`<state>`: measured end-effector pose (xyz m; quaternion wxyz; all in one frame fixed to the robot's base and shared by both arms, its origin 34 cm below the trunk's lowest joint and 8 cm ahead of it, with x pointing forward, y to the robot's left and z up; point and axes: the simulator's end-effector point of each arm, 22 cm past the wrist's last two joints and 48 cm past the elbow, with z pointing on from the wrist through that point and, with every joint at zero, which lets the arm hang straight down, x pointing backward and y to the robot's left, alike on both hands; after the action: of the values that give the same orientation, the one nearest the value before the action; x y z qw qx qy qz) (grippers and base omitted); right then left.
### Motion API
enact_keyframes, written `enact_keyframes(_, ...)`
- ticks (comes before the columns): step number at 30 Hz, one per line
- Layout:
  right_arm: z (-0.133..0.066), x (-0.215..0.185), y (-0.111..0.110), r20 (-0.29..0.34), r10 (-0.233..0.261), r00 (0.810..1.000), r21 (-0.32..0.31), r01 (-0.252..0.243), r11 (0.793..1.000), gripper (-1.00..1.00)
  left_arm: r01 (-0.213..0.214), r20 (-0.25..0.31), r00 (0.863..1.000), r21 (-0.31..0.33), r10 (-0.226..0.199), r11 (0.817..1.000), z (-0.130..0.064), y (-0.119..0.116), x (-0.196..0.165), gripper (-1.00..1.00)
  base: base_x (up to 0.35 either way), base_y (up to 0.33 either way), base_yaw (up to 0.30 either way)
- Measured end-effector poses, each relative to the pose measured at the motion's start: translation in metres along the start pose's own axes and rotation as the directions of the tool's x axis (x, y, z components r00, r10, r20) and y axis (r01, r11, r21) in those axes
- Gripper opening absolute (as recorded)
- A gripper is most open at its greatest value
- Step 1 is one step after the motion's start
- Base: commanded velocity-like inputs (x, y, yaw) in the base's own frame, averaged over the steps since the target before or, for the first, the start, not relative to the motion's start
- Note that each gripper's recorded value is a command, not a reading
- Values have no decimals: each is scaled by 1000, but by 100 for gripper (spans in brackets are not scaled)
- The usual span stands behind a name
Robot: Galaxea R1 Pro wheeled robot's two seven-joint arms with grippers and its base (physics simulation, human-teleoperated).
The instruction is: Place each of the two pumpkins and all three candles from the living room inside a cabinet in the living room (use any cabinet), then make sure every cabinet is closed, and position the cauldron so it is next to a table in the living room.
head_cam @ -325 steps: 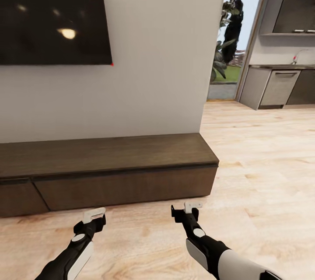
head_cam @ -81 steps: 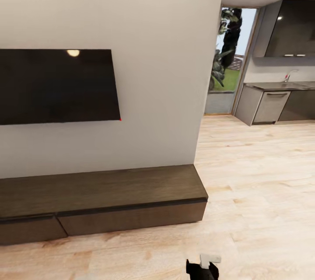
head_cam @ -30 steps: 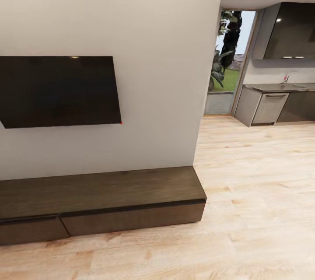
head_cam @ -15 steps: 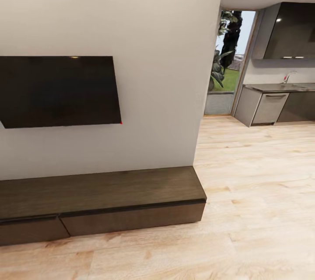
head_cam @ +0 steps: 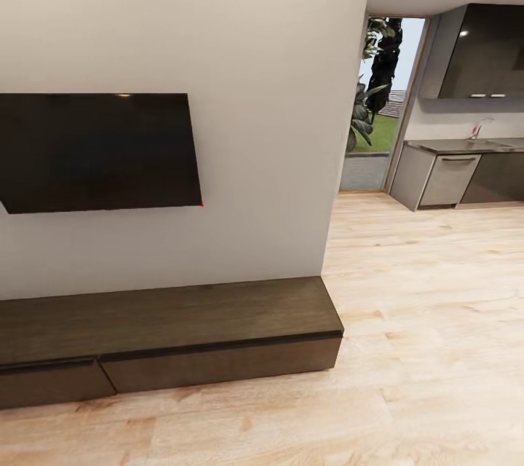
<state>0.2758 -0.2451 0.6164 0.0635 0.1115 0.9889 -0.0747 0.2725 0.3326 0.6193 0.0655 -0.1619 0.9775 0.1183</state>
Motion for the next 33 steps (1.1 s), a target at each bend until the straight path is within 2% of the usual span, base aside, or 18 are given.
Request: enact_keyframes(33, 0, 0, 2, 0, 0, 1000, -2, 0, 1000, 100, 0, 0, 1000, 1, 0, 1000, 0, 0, 0, 100, 0, 0, 0)
